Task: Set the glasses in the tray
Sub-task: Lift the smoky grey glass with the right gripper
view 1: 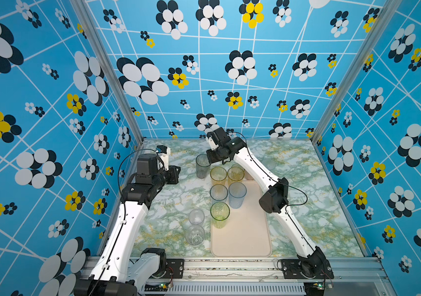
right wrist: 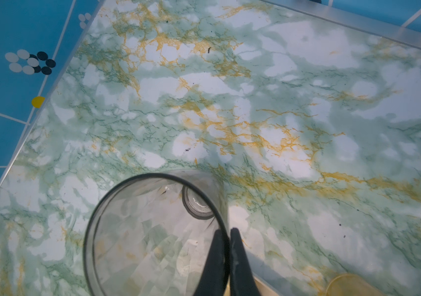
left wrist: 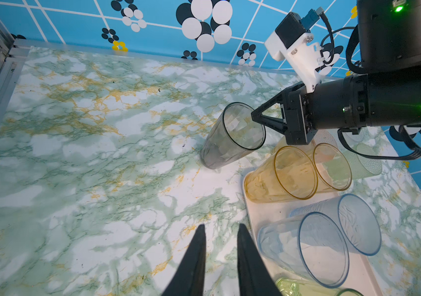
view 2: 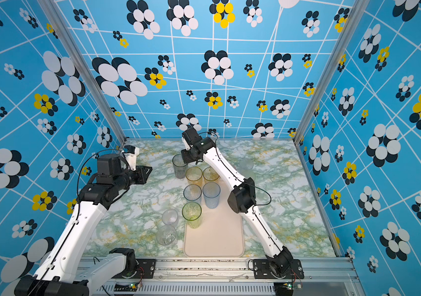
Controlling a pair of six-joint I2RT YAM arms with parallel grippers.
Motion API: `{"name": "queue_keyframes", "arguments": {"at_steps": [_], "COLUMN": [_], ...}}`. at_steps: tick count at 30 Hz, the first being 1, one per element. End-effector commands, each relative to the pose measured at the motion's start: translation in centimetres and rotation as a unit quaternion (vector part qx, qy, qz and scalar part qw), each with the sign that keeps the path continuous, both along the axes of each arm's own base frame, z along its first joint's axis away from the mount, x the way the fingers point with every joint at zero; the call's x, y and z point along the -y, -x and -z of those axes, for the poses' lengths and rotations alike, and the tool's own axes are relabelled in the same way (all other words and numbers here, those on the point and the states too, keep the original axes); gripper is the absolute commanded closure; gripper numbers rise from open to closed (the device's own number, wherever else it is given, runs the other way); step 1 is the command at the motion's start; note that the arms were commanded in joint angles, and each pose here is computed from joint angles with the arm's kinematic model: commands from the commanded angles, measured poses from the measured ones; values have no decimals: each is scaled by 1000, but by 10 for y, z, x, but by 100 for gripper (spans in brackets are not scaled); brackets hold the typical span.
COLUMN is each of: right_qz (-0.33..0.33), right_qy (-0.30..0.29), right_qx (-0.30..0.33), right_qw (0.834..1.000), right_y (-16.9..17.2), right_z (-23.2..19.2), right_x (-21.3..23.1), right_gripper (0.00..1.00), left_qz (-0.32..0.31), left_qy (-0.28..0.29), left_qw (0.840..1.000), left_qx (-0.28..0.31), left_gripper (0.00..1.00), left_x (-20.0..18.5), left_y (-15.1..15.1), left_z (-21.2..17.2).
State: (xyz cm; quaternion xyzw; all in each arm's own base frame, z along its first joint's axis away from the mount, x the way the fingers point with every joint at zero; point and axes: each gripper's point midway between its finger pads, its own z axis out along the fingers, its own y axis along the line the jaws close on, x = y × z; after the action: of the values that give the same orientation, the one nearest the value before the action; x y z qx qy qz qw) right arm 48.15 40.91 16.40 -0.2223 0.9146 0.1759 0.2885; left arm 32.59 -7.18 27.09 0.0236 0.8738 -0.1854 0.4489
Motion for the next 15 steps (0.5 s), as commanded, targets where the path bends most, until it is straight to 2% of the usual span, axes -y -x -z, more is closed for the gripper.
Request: {"name": "queue_keyframes", "arguments": {"at_steps": [1,8,15], "right_qz": [2,-10,-47], "right_qy": [-56,-112,-135], "right_qx": [43,120,175], "right_qw": [997,986,974], "right_y": [-5,0,44], "right_z": [-46,-132,-222], "right_x": [-14,-11,18], "right_gripper": [100,100,100], "left_qz": [-6,-12,-16], "left_qy": [-9,-16,-20], "left_qw": [1000,1000,1000], "left_qx": [9,3,-3], "left_gripper": [76,76,76], "left_x": [-5,-8,-10], "left_y": [2,0,-1], "left_z": [-1,3,6]}}
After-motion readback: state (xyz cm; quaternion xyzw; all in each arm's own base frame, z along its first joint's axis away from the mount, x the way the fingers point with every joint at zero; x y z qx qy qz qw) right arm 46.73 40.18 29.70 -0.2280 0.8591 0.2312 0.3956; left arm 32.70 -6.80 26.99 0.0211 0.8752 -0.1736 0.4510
